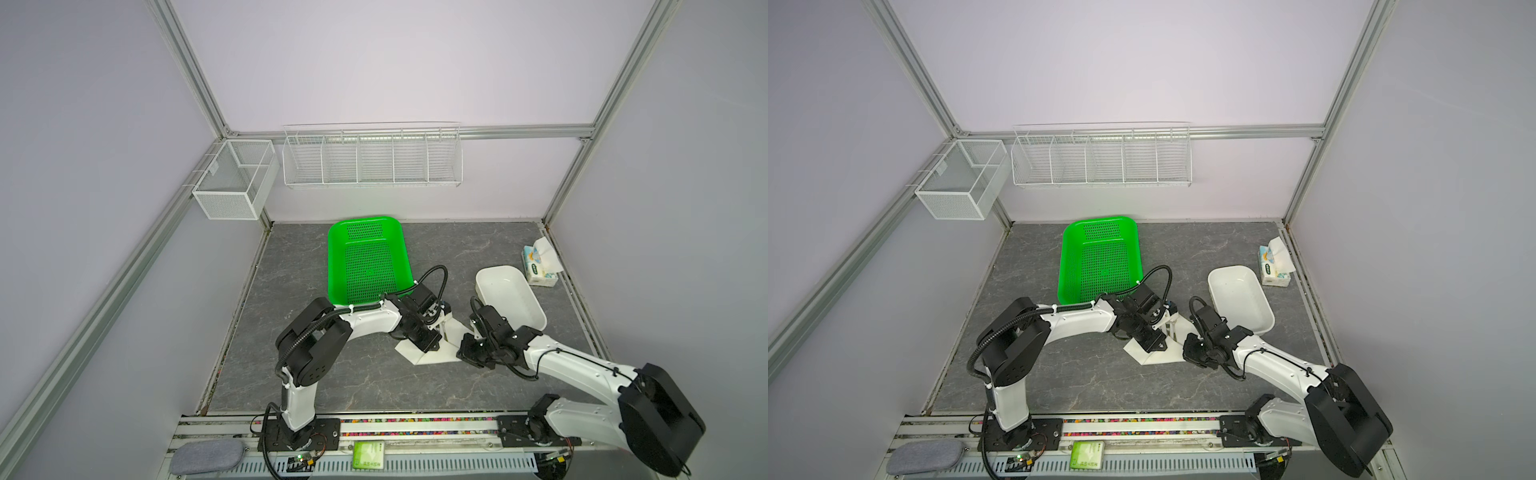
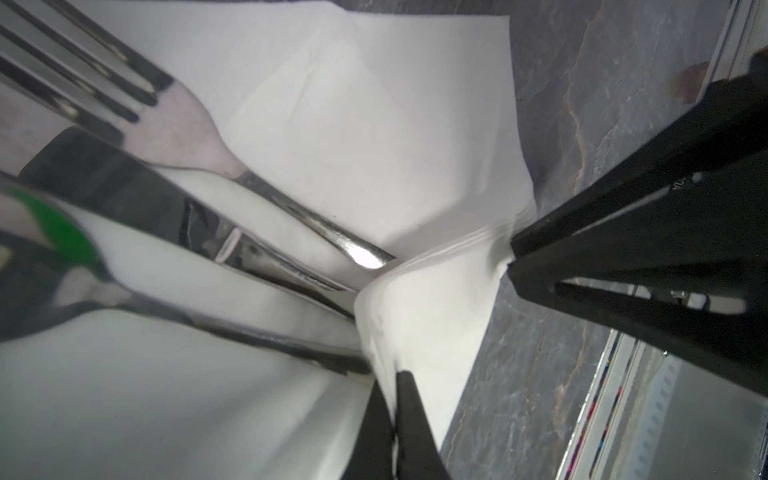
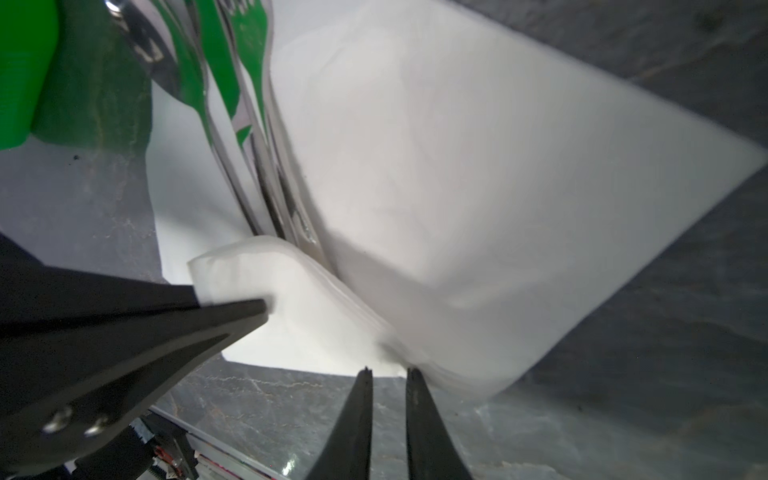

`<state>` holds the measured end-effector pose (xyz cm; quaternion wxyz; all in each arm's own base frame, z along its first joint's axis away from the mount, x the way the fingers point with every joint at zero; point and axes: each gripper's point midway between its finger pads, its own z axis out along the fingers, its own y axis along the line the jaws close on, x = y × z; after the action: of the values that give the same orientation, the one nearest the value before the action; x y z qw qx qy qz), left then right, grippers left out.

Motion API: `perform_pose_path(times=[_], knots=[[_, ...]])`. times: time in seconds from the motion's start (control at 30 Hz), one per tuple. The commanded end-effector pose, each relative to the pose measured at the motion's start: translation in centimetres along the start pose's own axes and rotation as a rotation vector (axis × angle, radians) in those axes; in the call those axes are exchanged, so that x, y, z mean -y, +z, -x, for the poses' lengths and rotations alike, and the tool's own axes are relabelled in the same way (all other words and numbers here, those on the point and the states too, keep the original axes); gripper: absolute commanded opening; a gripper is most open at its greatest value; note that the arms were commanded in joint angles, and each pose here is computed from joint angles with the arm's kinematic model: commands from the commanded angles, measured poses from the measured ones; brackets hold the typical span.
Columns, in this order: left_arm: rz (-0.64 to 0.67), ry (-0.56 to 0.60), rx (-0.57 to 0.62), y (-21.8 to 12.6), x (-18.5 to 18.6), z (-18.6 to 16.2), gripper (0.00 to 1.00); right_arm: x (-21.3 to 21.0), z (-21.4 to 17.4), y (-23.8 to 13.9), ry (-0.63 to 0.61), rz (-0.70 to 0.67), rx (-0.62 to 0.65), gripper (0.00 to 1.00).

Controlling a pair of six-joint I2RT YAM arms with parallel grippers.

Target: Place the utensils on the paper napkin and roll it up

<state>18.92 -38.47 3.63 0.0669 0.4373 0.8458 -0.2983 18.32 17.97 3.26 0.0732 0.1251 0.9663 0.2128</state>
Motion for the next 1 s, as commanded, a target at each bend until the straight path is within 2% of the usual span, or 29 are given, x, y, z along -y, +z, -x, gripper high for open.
perform_pose_path(times=[0.0,0.13,0.3,0.43,0.5,0.6,0.8,0.9,0.97], knots=[[-0.016,0.03,0.023,-0.3,0.6,0.7,0.05,2.2,-0.5,0.0,0.004,-0.113,-0.015,0.19],[-0.02,0.031,0.007,-0.1,0.5,0.4,0.05,3.4,-0.9,0.5,0.01,-0.17,-0.035,0.18],[-0.015,0.03,-0.01,0.2,0.3,0.2,0.05,2.8,-0.9,0.3,-0.005,-0.153,-0.034,0.18],[-0.008,0.032,-0.01,0.2,0.2,0.4,0.05,-0.2,0.1,-1.1,-0.044,-0.041,0.007,0.17],[-0.01,0.034,-0.007,0.2,0.3,0.5,0.05,-2.1,0.5,-1.7,-0.063,0.049,0.022,0.13],[-0.013,0.032,-0.009,0.3,0.2,0.5,0.05,-4.2,0.5,-1.8,-0.081,0.133,-0.003,0.13],[-0.016,0.031,-0.008,0.4,0.2,0.5,0.05,-3.3,1.1,0.1,-0.054,0.042,-0.025,0.12],[-0.018,0.032,-0.005,0.4,0.3,0.4,0.05,-0.3,1.1,0.8,-0.017,-0.102,-0.015,0.11],[-0.019,0.031,-0.008,0.4,0.3,0.4,0.06,0.8,0.7,1.1,-0.017,-0.143,-0.031,0.11]])
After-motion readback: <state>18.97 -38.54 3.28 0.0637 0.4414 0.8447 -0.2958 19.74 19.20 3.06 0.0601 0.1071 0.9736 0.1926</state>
